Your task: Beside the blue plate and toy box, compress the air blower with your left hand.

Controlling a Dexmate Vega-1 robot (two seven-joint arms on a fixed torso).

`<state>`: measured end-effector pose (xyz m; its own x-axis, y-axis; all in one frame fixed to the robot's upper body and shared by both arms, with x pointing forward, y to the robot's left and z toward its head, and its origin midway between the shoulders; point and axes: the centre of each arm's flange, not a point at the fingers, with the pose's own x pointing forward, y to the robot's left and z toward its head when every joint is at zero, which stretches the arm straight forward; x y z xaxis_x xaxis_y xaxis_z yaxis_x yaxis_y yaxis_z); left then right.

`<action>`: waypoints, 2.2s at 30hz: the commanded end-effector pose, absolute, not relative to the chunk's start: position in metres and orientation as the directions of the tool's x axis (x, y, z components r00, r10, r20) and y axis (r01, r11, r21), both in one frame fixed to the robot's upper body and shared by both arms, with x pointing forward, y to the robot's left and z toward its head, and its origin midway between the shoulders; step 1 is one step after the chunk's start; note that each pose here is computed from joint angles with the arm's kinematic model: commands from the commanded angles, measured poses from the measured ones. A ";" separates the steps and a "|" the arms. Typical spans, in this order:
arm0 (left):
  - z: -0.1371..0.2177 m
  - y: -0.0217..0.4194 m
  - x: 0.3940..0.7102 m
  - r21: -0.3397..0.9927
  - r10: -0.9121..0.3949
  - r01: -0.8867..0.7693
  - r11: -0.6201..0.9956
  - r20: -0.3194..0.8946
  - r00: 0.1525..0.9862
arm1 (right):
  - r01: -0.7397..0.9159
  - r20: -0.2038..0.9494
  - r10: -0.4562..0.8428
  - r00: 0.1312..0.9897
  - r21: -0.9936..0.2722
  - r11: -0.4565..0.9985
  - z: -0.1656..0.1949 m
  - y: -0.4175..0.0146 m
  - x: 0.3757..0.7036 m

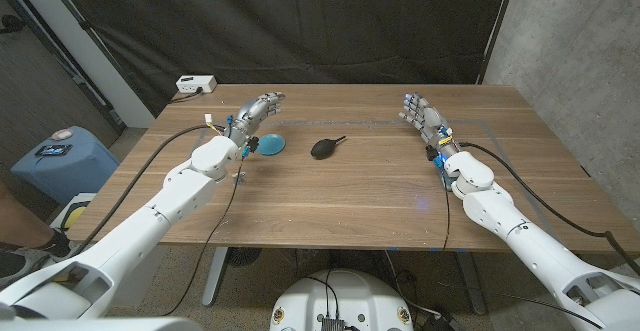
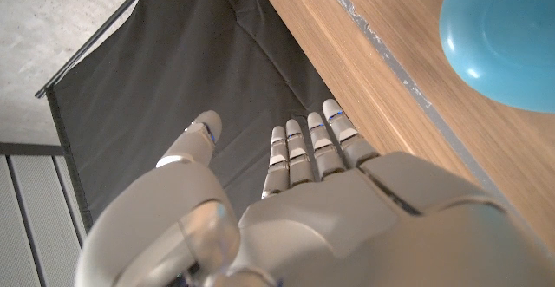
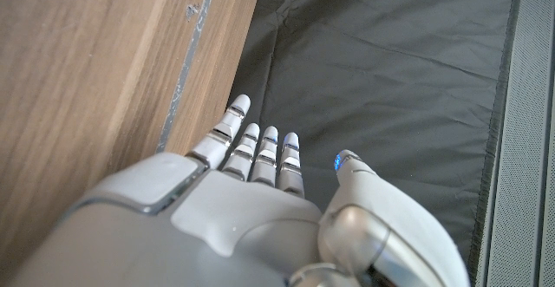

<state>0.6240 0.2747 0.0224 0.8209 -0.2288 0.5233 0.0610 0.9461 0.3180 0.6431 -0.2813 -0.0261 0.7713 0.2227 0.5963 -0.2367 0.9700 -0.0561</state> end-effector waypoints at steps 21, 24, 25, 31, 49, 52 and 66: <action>0.058 0.231 0.586 0.618 -0.216 -0.137 0.774 0.462 0.860 | -0.226 0.604 0.204 0.770 -0.040 0.973 -0.029 -0.297 0.641; 0.060 0.227 0.584 0.643 -0.213 -0.147 0.752 0.448 0.868 | -0.226 0.604 0.202 0.771 -0.038 0.973 -0.030 -0.298 0.640; 0.060 0.226 0.583 0.643 -0.210 -0.148 0.751 0.445 0.871 | -0.226 0.604 0.203 0.770 -0.039 0.973 -0.030 -0.298 0.640; 0.059 0.221 0.580 0.661 -0.183 -0.162 0.733 0.420 0.889 | -0.226 0.604 0.203 0.771 -0.039 0.973 -0.032 -0.301 0.638; 0.061 0.197 0.572 0.745 -0.114 -0.297 0.598 0.446 0.888 | -0.214 0.608 0.184 0.772 -0.024 0.977 -0.034 -0.308 0.634; 0.061 0.192 0.572 0.754 -0.109 -0.300 0.584 0.439 0.892 | -0.214 0.609 0.183 0.772 -0.022 0.977 -0.034 -0.309 0.634; 0.064 0.171 0.571 0.780 -0.082 -0.326 0.534 0.431 0.899 | -0.214 0.612 0.180 0.770 -0.017 0.977 -0.033 -0.314 0.638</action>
<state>0.5728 0.1838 0.0619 0.8918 -0.1138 0.4379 -0.2973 0.5822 0.7568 0.6355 -0.3104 -0.0345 0.7719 0.1827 0.6089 -0.2145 0.9765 -0.0210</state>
